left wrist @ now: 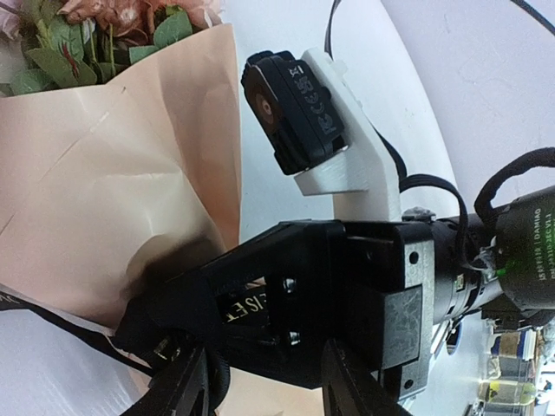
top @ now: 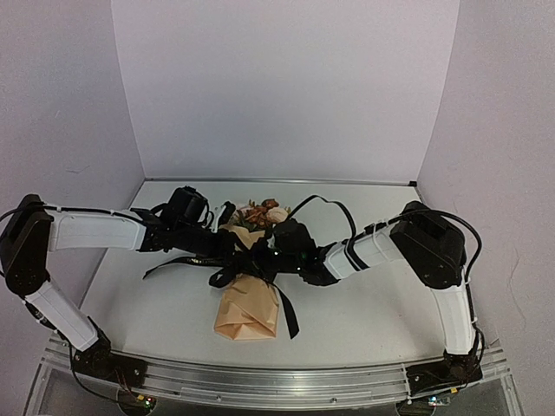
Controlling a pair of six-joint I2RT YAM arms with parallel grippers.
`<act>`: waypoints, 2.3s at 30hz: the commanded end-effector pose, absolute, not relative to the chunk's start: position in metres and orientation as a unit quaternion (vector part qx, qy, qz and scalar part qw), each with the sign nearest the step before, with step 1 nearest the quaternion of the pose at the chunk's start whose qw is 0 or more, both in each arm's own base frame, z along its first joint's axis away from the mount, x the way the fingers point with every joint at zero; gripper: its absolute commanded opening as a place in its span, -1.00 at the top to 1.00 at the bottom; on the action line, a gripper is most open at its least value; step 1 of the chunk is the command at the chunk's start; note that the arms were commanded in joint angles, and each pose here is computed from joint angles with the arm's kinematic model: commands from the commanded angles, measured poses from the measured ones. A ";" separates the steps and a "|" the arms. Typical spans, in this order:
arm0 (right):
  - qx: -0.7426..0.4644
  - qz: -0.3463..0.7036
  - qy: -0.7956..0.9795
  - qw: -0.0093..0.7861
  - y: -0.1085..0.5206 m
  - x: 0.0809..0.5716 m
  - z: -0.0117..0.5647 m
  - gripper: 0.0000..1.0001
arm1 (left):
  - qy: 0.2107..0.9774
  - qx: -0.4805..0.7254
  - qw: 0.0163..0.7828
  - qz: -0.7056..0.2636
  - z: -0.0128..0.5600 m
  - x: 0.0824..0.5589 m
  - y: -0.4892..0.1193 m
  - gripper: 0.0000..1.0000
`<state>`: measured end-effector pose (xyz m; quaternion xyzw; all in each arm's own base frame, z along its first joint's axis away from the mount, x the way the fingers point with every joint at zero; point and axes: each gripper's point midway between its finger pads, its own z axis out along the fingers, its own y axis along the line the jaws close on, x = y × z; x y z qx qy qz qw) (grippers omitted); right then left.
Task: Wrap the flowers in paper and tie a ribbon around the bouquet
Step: Tie the half-tied ribbon around the folded bouquet.
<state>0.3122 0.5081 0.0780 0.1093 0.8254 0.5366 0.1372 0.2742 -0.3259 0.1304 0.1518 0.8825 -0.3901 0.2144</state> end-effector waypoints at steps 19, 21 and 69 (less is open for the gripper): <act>0.097 0.549 0.817 0.149 0.517 0.313 0.088 1.00 | 0.904 -0.001 0.289 -0.314 0.138 0.326 -0.252 0.37; 0.097 0.547 0.818 0.150 0.516 0.313 0.088 1.00 | 0.912 0.016 0.269 -0.308 0.127 0.326 -0.255 0.42; 0.102 0.502 0.844 0.158 0.506 0.315 0.082 1.00 | 0.919 0.216 0.230 -0.239 0.096 0.317 -0.297 0.45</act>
